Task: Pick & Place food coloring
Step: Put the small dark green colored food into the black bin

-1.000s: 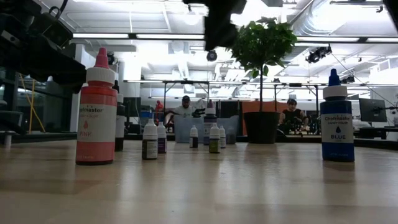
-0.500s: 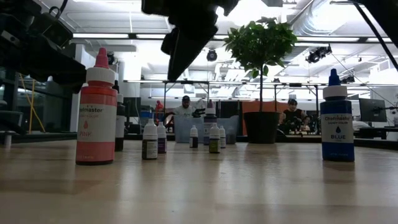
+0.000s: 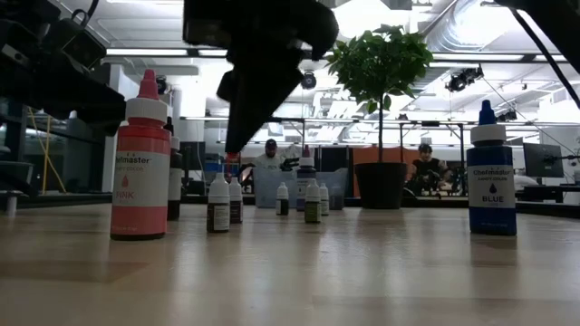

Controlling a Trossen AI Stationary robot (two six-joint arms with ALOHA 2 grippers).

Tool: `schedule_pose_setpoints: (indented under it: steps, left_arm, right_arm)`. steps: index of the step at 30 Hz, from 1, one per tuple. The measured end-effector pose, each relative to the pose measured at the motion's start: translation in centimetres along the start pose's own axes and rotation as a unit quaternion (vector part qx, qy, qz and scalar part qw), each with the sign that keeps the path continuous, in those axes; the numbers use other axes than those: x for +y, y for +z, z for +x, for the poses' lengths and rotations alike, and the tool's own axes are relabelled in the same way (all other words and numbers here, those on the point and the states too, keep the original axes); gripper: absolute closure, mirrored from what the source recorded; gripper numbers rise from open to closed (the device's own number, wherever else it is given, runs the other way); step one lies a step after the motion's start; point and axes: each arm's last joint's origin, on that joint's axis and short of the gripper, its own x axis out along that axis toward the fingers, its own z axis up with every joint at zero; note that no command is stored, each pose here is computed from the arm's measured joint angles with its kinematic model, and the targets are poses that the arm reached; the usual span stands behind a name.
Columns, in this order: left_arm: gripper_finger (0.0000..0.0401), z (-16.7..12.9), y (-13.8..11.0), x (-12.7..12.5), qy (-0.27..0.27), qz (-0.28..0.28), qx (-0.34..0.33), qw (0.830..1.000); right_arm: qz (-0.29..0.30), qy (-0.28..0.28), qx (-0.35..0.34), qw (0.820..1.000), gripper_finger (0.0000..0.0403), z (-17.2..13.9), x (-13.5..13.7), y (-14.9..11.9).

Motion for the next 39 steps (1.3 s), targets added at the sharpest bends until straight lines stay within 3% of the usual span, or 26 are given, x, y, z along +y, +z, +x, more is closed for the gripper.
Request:
schedule_pose_setpoints:
  steps: [17,39]
  left_arm:
    - [0.0238,0.0,0.0,0.0,0.000,0.000,0.000,1.000]
    - [0.0238,0.0,0.0,0.0,0.000,0.000,0.000,1.000]
  right_arm:
    - [-0.026,-0.030,0.002,0.999,0.0272,2.8,0.8,0.3]
    - [-0.025,-0.034,0.001,0.999,0.0272,3.1,1.0,0.4]
